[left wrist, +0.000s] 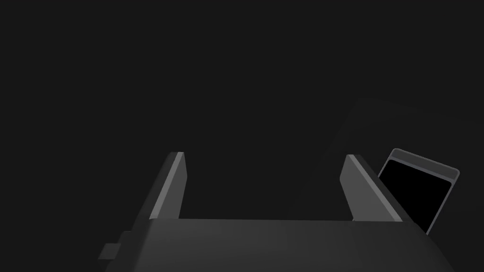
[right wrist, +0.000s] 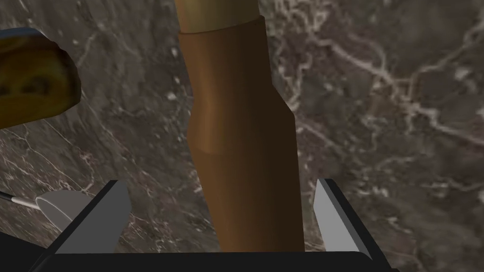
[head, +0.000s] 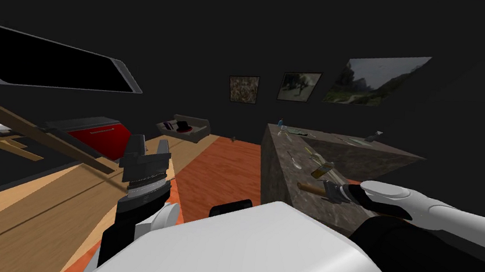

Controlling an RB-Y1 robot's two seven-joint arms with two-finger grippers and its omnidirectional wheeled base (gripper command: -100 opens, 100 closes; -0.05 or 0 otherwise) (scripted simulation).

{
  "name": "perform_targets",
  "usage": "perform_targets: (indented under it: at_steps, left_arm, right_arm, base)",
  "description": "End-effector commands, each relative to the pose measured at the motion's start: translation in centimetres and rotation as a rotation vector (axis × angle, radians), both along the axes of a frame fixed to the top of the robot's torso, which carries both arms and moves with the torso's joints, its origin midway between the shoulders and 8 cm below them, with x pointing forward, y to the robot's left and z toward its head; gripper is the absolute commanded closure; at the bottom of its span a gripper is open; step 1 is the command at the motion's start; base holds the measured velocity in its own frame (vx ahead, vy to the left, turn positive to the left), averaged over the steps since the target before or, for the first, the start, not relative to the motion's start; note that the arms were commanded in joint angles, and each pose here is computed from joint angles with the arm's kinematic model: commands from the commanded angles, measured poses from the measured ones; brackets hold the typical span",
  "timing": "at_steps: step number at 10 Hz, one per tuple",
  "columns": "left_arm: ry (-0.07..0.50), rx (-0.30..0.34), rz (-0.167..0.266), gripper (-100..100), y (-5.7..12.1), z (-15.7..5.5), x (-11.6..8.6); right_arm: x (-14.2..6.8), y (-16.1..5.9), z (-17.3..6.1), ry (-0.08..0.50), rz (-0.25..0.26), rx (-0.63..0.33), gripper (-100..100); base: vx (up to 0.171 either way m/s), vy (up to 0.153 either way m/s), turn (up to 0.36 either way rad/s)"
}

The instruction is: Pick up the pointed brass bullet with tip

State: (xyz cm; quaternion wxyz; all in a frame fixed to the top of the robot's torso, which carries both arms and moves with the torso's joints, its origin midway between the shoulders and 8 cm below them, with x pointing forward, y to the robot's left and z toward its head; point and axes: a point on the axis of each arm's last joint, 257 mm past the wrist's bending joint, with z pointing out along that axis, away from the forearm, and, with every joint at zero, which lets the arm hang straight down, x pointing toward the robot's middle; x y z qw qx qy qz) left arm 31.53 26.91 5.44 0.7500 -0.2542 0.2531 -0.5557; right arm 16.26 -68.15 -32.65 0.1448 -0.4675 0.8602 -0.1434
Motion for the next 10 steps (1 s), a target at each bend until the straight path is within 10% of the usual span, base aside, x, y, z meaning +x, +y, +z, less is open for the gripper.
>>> perform_targets:
  at_steps: [1, 2, 3, 7, 8, 9, 10]
  left_arm:
    - [0.000, 0.000, 0.000, 0, 0.0, 0.0, 0.0]
    - [0.000, 0.000, 0.000, 0, 0.0, 0.0, 0.0]
    - [0.000, 0.000, 0.000, 0, 0.0, 0.0, 0.0]
    - [0.000, 0.000, 0.000, 0, 0.0, 0.0, 0.0]
    - [0.000, 0.000, 0.000, 0, 0.0, 0.0, 0.0]
    - [0.000, 0.000, 0.000, 0, 0.0, 0.0, 0.0]
    - [0.000, 0.000, 0.000, 0, 0.0, 0.0, 0.0]
  right_arm:
    - [-1.0, 0.1, -1.1, 0.000, -0.013, 0.001, -100]
    - [-0.5, 0.0, -0.7, 0.000, -0.009, 0.001, -100]
    - [-0.6, 0.0, -0.8, 0.000, -0.009, 0.001, 100]
    - [-0.6, 0.1, -0.8, 0.001, -0.007, 0.001, 100]
    - [-0.6, 0.1, -0.8, 0.001, -0.008, 0.001, 0]
    - [0.3, -0.1, 0.4, 0.000, 0.005, -0.002, 100]
    - [0.7, -0.2, 1.0, 0.001, 0.011, -0.003, 100]
  base:
    - [0.034, -0.045, 0.094]
    - [0.017, -0.021, 0.018]
    - [0.000, -0.001, -0.014]
    - [0.000, -0.001, 0.004]
    - [0.000, 0.000, 0.000]
    - [-0.020, 0.030, -0.117]
    - [-0.040, 0.051, -0.142]
